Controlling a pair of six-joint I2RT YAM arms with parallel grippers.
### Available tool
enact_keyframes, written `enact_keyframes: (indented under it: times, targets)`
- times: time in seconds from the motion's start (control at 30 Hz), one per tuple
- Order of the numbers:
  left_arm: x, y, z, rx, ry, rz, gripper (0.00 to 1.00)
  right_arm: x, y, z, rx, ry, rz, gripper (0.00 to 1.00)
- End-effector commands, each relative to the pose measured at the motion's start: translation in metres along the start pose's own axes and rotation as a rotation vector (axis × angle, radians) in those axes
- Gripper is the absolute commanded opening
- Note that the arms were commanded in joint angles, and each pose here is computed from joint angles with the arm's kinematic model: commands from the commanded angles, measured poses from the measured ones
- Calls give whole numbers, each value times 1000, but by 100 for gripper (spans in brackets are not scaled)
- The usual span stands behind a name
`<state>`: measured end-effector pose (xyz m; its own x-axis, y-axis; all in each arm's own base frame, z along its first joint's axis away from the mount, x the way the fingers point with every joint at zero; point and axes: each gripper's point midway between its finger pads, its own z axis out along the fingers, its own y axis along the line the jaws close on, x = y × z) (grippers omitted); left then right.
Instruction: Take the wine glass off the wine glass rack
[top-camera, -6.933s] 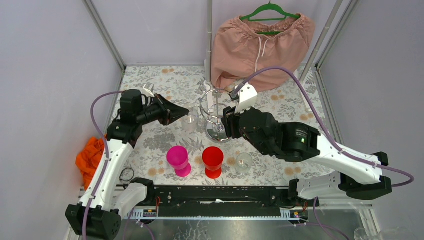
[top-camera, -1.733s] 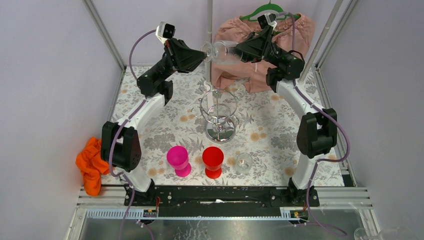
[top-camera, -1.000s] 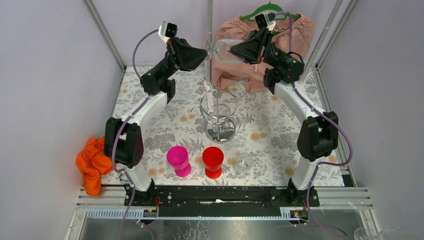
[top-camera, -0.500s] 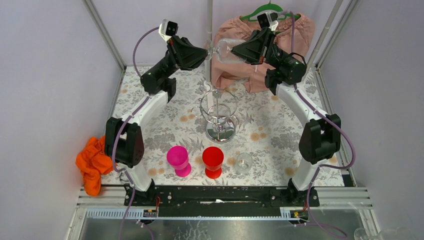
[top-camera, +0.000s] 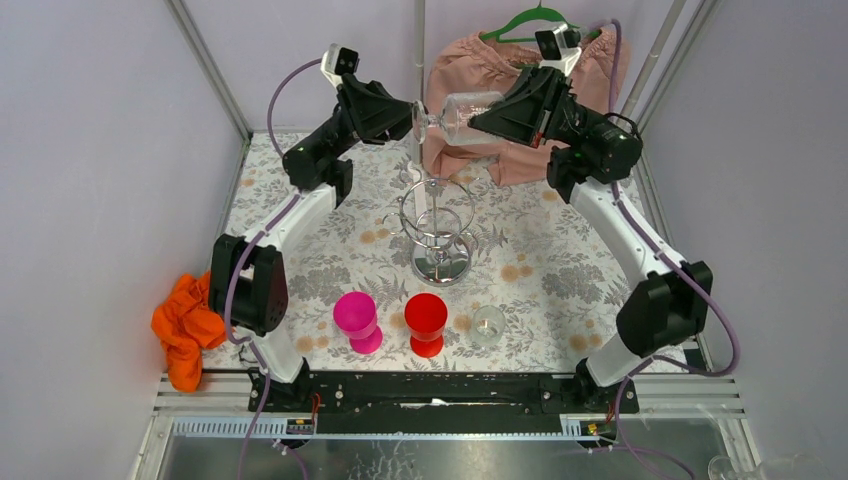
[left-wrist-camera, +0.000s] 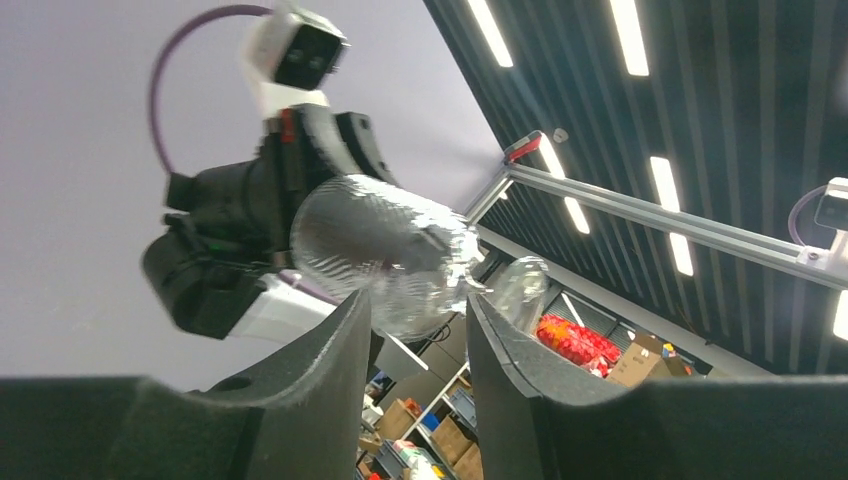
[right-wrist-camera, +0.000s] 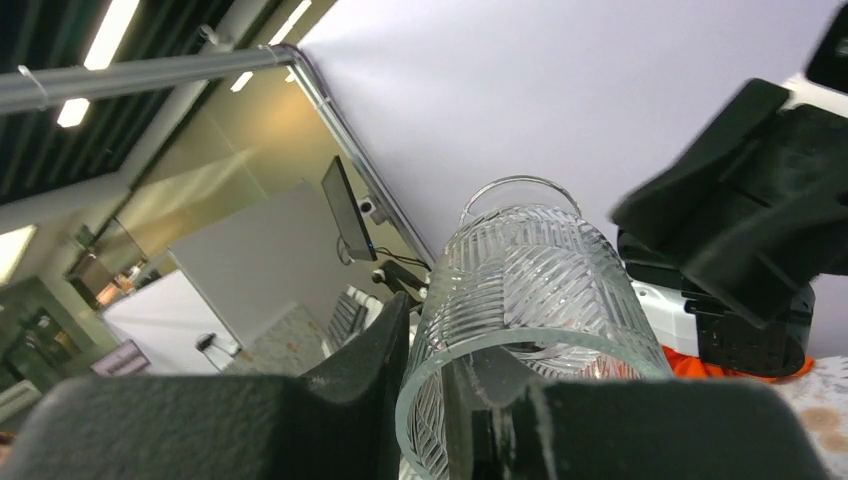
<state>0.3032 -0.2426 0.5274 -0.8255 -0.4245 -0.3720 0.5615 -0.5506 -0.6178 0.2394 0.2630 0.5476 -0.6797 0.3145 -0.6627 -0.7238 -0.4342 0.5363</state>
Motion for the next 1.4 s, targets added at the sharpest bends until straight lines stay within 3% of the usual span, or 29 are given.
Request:
enact_keyframes:
  times: [0.0,0.2,0.3,0.4,0.67,0.93,1.07,1.37]
  targets:
    - [-1,14,-11,-63,13,-47,47,8,59,11,-48,13,-183,0]
    - [-24,38,-20,-265,-8,33,45,12,43,9,141,34,-240,0]
    - [-45,52,-27,-465,-42,122,43,11,27,3,285,35,-243,0]
    - [-77,64,-45,-770,-120,262,43,8,16,-3,397,30,-264,0]
    - [-127,9,-111,-1389,-409,606,43,14,-31,-5,577,93,-200,0]
    - [-130,-72,-193,-1793,-733,808,43,50,-88,32,704,244,-163,0]
    - [-113,-100,-220,-1908,-814,837,43,79,-119,52,730,320,-136,0]
    - [-75,-145,-233,-1908,-876,882,45,136,-165,90,748,444,-96,0]
